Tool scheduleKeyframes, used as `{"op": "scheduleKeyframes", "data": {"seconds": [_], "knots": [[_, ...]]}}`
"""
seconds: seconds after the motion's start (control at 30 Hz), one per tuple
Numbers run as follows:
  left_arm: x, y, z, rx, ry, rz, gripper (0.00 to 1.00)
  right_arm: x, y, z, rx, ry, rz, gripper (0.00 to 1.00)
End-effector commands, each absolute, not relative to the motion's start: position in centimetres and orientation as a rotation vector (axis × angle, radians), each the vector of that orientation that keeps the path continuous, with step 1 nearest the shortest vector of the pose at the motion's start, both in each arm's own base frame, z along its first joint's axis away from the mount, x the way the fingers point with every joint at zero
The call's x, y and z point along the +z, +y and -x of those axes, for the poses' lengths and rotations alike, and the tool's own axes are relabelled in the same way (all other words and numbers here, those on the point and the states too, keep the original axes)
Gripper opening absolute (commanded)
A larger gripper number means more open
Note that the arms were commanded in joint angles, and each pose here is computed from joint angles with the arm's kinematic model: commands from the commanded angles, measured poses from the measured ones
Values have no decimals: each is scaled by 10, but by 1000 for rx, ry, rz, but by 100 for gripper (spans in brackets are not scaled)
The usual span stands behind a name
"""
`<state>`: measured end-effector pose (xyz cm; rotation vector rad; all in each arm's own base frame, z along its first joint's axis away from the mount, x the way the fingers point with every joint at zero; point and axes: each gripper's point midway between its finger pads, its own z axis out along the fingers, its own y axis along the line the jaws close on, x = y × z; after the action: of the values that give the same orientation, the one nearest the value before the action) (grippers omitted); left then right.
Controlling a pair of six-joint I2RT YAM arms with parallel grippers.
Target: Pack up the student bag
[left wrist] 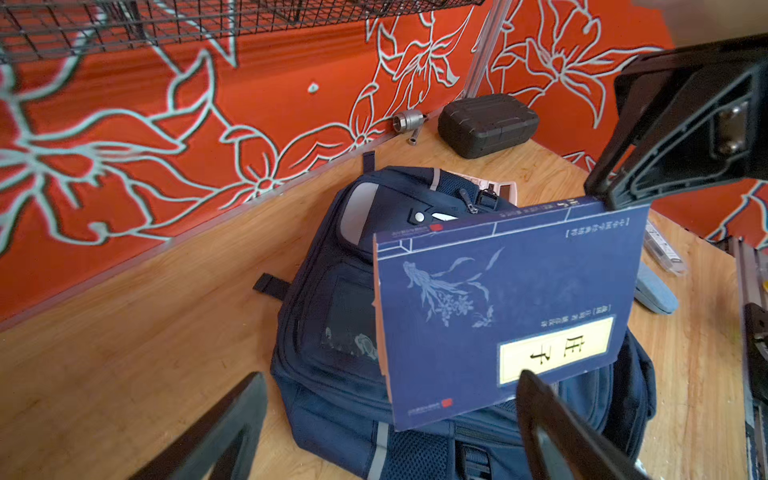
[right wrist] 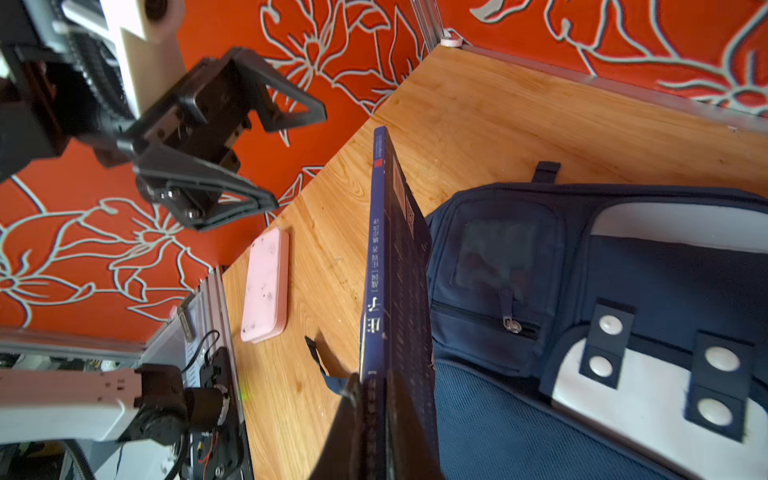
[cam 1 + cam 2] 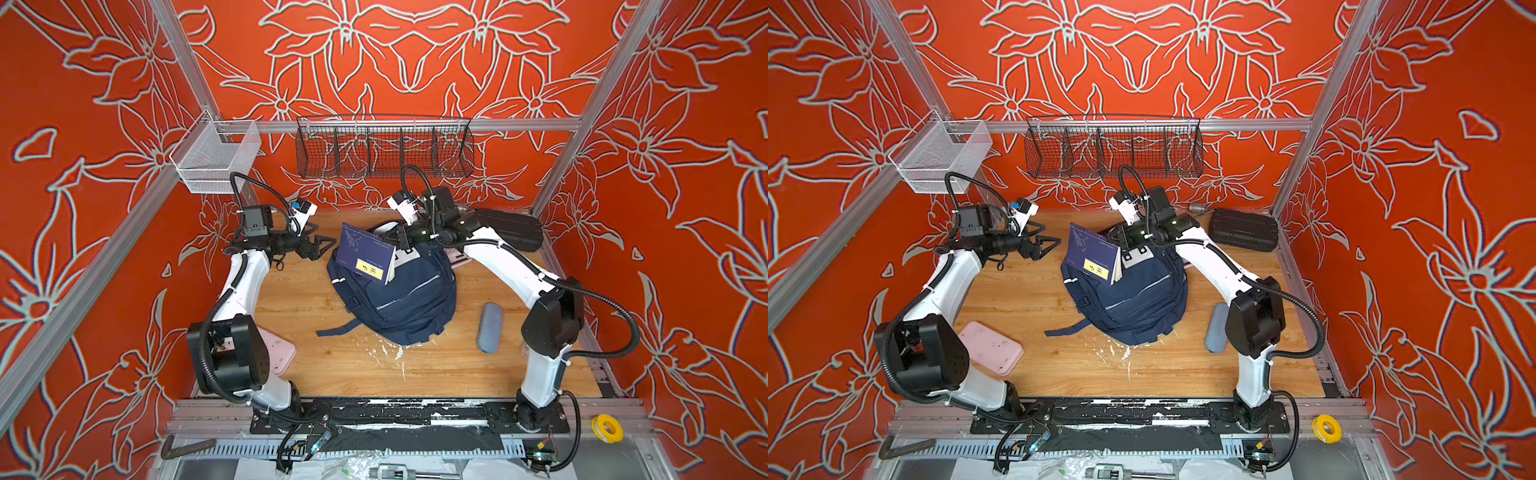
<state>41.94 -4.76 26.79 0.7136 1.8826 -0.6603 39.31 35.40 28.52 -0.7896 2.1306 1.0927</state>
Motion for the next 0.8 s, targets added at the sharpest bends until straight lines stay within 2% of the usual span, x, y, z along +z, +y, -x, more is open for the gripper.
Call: {"op": "scheduleKeyframes", "data": {"seconds": [0.0,0.3,0.43,0.53,0.6,0.63,0.67,0.73,0.77], "knots": [[273,-68,-411,-806,1776,-820,93,329,349,-377,1119,1989,917,0],[258,-88,-426,-870,1750,-862,92,344,347,-360,1178,1936,999,0],[257,-105,-418,-971,1739,-897,92,350,347,-354,1203,1902,1033,0],[254,-118,-410,-1043,1729,-911,88,356,348,-352,1194,1873,1057,0],[254,-125,-403,-1097,1720,-918,82,360,347,-353,1186,1856,1070,0],[255,-127,-400,-1123,1711,-919,74,360,346,-353,1182,1853,1077,0],[259,-129,-396,-1157,1688,-929,61,360,346,-353,1176,1854,1078,0],[270,-132,-389,-1196,1650,-946,29,359,343,-355,1164,1854,1080,0],[275,-134,-387,-1213,1636,-951,10,358,341,-358,1152,1857,1074,0]]}}
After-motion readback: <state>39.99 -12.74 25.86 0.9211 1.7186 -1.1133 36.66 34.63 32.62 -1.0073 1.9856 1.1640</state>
